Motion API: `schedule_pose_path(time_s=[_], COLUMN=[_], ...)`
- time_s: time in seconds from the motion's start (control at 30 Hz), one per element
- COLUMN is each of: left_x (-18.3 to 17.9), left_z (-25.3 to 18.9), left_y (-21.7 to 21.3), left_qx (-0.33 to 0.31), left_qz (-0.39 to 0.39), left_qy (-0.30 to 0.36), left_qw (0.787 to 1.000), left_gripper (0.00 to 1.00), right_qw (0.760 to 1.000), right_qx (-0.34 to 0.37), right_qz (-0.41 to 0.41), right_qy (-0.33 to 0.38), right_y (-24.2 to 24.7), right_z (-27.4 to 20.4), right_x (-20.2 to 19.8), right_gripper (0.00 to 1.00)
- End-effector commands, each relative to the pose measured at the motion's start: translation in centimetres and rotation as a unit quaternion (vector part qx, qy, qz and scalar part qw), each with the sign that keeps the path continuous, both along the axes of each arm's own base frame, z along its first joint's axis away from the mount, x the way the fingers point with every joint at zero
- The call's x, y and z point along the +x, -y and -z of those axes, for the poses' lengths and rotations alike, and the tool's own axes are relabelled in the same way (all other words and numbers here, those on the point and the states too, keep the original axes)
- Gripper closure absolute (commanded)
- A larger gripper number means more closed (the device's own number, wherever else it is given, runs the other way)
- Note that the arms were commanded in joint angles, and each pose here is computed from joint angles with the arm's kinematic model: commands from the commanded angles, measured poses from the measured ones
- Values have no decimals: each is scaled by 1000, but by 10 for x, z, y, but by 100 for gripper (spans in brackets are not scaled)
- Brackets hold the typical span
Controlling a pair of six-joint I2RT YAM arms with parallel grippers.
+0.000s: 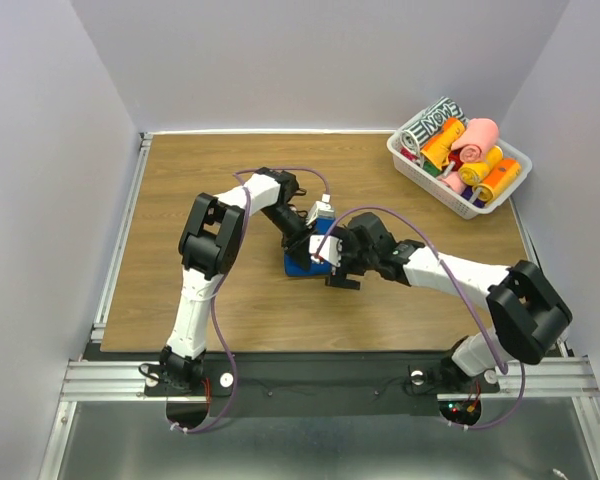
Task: Roll the towels
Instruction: Roll the towel
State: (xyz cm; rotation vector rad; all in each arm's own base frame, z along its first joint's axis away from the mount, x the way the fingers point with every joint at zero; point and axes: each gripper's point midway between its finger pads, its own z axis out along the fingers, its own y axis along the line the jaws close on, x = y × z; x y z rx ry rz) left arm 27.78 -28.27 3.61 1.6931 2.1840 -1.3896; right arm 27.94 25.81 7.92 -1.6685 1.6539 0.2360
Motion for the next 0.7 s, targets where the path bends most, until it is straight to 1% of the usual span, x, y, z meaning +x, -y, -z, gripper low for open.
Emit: schedule_pose_path(time_s=[0.0, 0.13, 0.27, 0.33, 0.37, 0.4, 0.47, 0.5, 0.53, 0.57, 0.63, 0.67], left_x=[-15, -18, -19, -18, -17, -18, -16, -17, -16, -14, -8, -2], left_z=[58, 58, 57, 55, 53, 50, 41, 39, 35, 27, 16, 2], left_y=[-30, -31, -32, -32, -31, -31, -30, -32, -33, -33, -36, -40], left_qx=[94, 93, 88, 86, 84, 81, 72, 71, 69, 63, 55, 44], left_qz=[39, 41, 40, 38, 37, 35, 33, 31, 29, 25, 10, -6], left_qy=[-12, -14, -13, -12, -11, -12, -4, -3, 1, 14, 28, 45], left_qw=[995, 995, 995, 996, 996, 996, 997, 997, 997, 998, 998, 998], left_gripper=[46, 46, 45, 45, 45, 45, 43, 42, 41, 39, 37, 35], right_qw=[998, 997, 997, 996, 996, 996, 996, 995, 995, 994, 991, 989], right_qx=[25, 20, 1, 4, 5, 9, 10, 9, 5, 5, 3, 4], right_qz=[-47, -66, -81, -87, -91, -93, -90, -92, -96, -99, -107, -110], right_qy=[37, 21, 8, 0, -3, -11, -23, -26, -41, -48, -81, -103], right_y=[-22, -29, -31, -33, -34, -35, -34, -33, -31, -31, -31, -32], right_z=[-10, 3, 23, 26, 28, 29, 32, 33, 36, 34, 36, 34], right_x=[8, 7, 8, 6, 4, 1, -3, -5, -11, -12, -24, -30], right_gripper=[0, 2, 14, 19, 23, 38, 52, 61, 65, 73, 81, 88])
